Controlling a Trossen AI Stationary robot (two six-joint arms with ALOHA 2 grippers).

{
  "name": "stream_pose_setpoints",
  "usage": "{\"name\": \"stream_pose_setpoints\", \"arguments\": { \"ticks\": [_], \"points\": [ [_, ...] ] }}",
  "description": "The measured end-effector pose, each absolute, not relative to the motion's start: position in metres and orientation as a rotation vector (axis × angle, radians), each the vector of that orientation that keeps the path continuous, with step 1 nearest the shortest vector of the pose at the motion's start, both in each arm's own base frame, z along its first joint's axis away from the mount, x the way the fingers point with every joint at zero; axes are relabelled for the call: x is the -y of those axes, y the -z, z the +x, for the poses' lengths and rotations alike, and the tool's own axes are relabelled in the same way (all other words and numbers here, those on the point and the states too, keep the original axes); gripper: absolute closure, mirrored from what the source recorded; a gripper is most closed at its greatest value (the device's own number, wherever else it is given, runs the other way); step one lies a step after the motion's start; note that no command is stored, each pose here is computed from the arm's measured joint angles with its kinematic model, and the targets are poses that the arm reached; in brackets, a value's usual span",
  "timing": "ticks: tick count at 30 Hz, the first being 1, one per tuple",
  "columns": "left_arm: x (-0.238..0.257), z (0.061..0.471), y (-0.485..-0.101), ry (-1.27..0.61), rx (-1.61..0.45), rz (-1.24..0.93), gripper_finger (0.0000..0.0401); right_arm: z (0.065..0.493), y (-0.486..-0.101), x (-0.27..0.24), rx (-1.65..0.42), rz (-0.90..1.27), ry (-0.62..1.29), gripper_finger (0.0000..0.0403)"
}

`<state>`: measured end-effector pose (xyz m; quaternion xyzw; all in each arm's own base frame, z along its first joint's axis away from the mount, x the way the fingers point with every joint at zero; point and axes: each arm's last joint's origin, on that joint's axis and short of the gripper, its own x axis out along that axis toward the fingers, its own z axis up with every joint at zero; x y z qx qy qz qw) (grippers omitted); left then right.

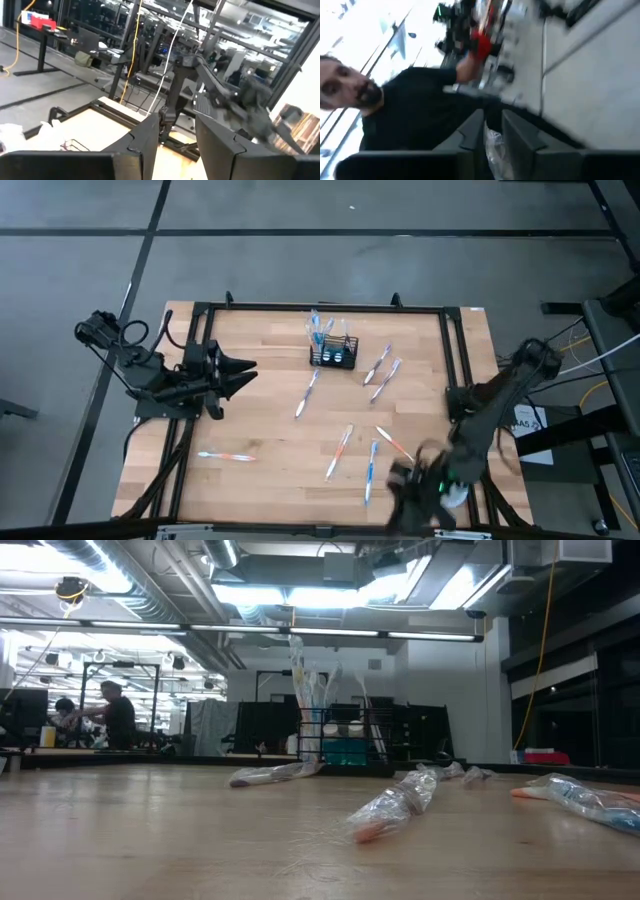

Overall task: Pick & Place toothbrushing station
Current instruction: Put the violet toothbrush into the right section of the mesh organizer, then put the middle violet toothbrush into the right section of the mesh organizer

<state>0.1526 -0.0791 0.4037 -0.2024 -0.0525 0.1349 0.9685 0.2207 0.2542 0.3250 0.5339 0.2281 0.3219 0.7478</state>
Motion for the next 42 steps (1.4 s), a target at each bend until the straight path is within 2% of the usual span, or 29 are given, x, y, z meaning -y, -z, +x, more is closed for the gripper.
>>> {"name": "stream_pose_setpoints", "arguments": {
  "ticks": [3, 7, 12, 14, 18, 24, 27, 30, 33, 36, 38, 42],
  "points": [
    [0.082, 0.157, -0.401, -0.275, 0.096, -0.420, 0.0277, 0.227, -0.323, -0.282, -0.578, 1.184, -0.793, 0.0275],
    [0.086, 0.164, -0.397, -0.316, 0.097, -0.429, 0.0275, 0.233, -0.339, -0.289, -0.627, 1.166, -0.964, 0.0211],
    [0.093, 0.177, -0.395, -0.388, 0.132, -0.441, 0.0278, 0.230, -0.346, -0.278, -0.633, 1.074, -0.947, 0.0170],
    [0.096, 0.181, -0.393, -0.429, 0.132, -0.428, 0.0277, 0.228, -0.342, -0.265, -0.684, 0.961, -0.839, 0.0168],
    [0.099, 0.188, -0.385, -0.548, 0.140, -0.443, 0.0274, 0.230, -0.331, -0.222, -0.753, 0.722, -0.486, 0.0176],
    [0.102, 0.187, -0.380, -0.602, 0.135, -0.463, 0.0274, 0.219, -0.359, -0.136, -0.579, 0.512, -0.080, 0.0201],
    [0.102, 0.180, -0.382, -0.584, 0.132, -0.465, 0.0274, 0.206, -0.357, -0.094, -0.680, 0.415, 0.087, 0.0215],
    [0.096, 0.170, -0.383, -0.600, 0.126, -0.477, 0.0274, 0.201, -0.350, -0.055, -0.777, 0.524, 0.304, 0.0227],
    [0.087, 0.157, -0.380, -0.649, 0.142, -0.550, 0.0274, 0.206, -0.350, -0.016, -0.708, 0.769, 0.543, 0.0239],
    [0.078, 0.146, -0.376, -0.706, 0.172, -0.617, 0.0274, 0.210, -0.347, 0.022, -0.631, 0.897, 0.743, 0.0249],
    [0.073, 0.141, -0.374, -0.720, 0.184, -0.650, 0.0273, 0.218, -0.338, 0.045, -0.642, 0.947, 0.832, 0.0255],
    [0.069, 0.135, -0.374, -0.722, 0.183, -0.662, 0.0273, 0.236, -0.307, 0.085, -0.790, 1.040, 0.919, 0.0263]
  ]
}}
